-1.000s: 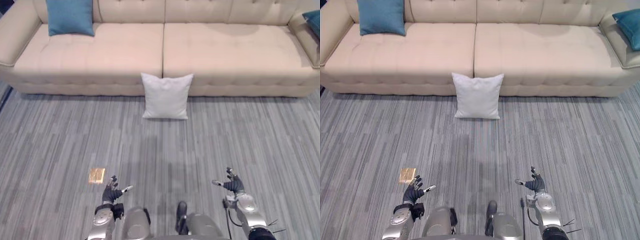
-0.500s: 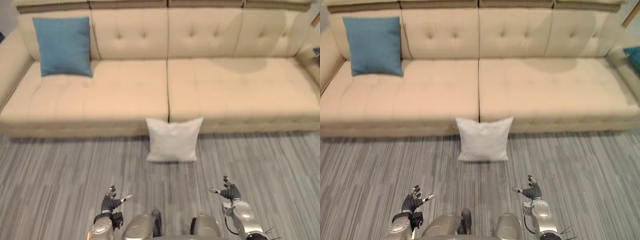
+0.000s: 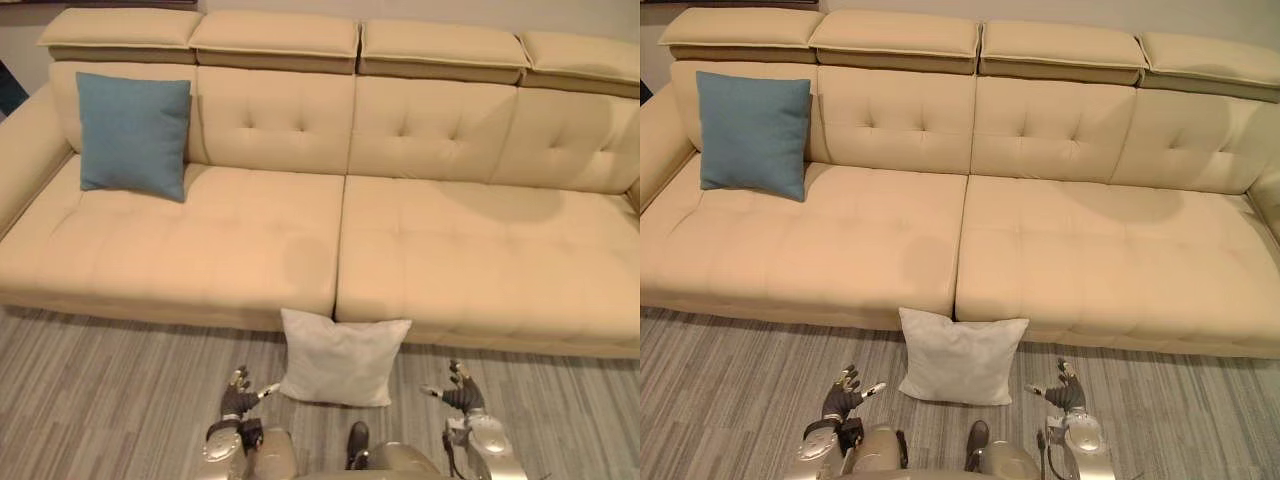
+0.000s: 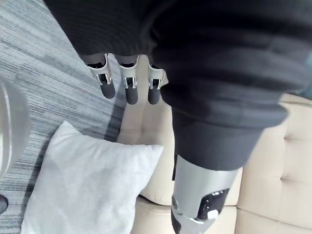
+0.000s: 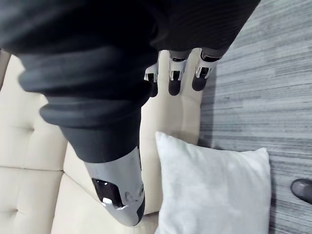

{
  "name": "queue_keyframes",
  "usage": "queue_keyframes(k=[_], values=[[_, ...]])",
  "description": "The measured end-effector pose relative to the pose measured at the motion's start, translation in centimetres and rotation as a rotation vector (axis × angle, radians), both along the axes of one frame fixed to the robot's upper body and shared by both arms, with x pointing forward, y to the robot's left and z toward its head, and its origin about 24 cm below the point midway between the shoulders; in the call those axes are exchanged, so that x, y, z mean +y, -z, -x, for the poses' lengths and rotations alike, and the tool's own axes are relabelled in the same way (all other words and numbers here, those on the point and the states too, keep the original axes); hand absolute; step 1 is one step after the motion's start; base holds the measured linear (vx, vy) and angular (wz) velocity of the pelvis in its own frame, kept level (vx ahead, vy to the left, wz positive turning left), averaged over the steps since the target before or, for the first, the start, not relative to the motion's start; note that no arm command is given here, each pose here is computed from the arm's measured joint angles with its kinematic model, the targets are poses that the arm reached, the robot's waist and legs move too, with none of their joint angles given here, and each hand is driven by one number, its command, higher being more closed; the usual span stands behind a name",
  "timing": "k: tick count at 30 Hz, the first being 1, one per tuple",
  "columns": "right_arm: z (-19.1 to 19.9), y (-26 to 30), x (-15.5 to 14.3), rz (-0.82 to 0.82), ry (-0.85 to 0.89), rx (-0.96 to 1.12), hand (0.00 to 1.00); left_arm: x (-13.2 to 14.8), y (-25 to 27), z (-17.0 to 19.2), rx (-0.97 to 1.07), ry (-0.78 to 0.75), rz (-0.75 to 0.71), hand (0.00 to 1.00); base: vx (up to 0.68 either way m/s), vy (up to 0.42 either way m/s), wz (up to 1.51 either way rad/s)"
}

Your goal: Pick up cushions and gather them together orderly.

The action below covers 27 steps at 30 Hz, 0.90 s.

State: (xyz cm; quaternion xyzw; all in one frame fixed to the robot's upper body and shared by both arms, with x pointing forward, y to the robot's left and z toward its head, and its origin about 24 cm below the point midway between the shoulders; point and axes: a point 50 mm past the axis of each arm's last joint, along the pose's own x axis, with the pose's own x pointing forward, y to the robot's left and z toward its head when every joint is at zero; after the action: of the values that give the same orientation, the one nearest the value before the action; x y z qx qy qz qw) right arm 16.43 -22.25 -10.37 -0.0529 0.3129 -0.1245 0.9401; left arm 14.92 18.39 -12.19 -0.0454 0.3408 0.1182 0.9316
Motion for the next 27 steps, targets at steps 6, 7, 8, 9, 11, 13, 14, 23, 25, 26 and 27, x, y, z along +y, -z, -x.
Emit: queue_keyframes(k=[6,7,8,9,11,13,14,23,25,26,27], values=[[1.5,1.1,0.2,-0.022,0.038,0.063,0.00,1.0,0.2,0.1,0.022,0.007,-0.029,0.00,0.15,0.108,-0.12],[0.8,1.0,0.3,-0.024,0.032,0.052,0.00,1.3,-0.1,-0.6,0.004,0.012,-0.040,0.00,0.05,0.074,-0.07],[-0.2,0.6,0.4,-0.019,0.031,0.030,0.00,1.6,-0.6,-1.6,-0.023,0.018,-0.054,0.00,0.01,0.053,-0.02],[-0.8,0.4,0.4,-0.015,0.033,0.018,0.00,1.8,-1.0,-2.3,-0.042,0.021,-0.065,0.00,-0.03,0.057,-0.01],[-3.7,-1.1,0.7,-0.005,0.033,-0.067,0.00,2.6,-2.6,-4.7,-0.122,0.013,-0.099,0.00,-0.10,0.082,-0.10],[-5.9,-2.5,0.7,0.007,0.026,-0.136,0.00,3.1,-4.0,-6.6,-0.197,-0.012,-0.103,0.00,-0.14,0.069,-0.19],[-6.8,-3.2,0.8,0.018,0.026,-0.168,0.00,3.1,-4.8,-7.6,-0.235,-0.028,-0.100,0.00,-0.14,0.043,-0.26],[-17.6,-14.0,1.9,0.042,0.033,-0.531,0.00,2.4,-15.2,-18.2,-0.635,-0.206,0.062,0.00,-0.15,0.014,-0.07],[-19.8,-17.6,2.2,0.040,0.036,-0.631,0.00,1.8,-18.1,-20.0,-0.729,-0.203,0.085,0.00,-0.09,-0.042,0.04],[-20.9,-19.9,2.4,0.034,0.043,-0.692,0.00,1.4,-19.6,-20.8,-0.773,-0.200,0.102,0.00,-0.09,-0.066,-0.02],[-21.8,-21.9,2.7,0.023,0.042,-0.745,0.00,1.0,-20.9,-21.5,-0.809,-0.200,0.118,0.00,-0.09,-0.071,-0.03]])
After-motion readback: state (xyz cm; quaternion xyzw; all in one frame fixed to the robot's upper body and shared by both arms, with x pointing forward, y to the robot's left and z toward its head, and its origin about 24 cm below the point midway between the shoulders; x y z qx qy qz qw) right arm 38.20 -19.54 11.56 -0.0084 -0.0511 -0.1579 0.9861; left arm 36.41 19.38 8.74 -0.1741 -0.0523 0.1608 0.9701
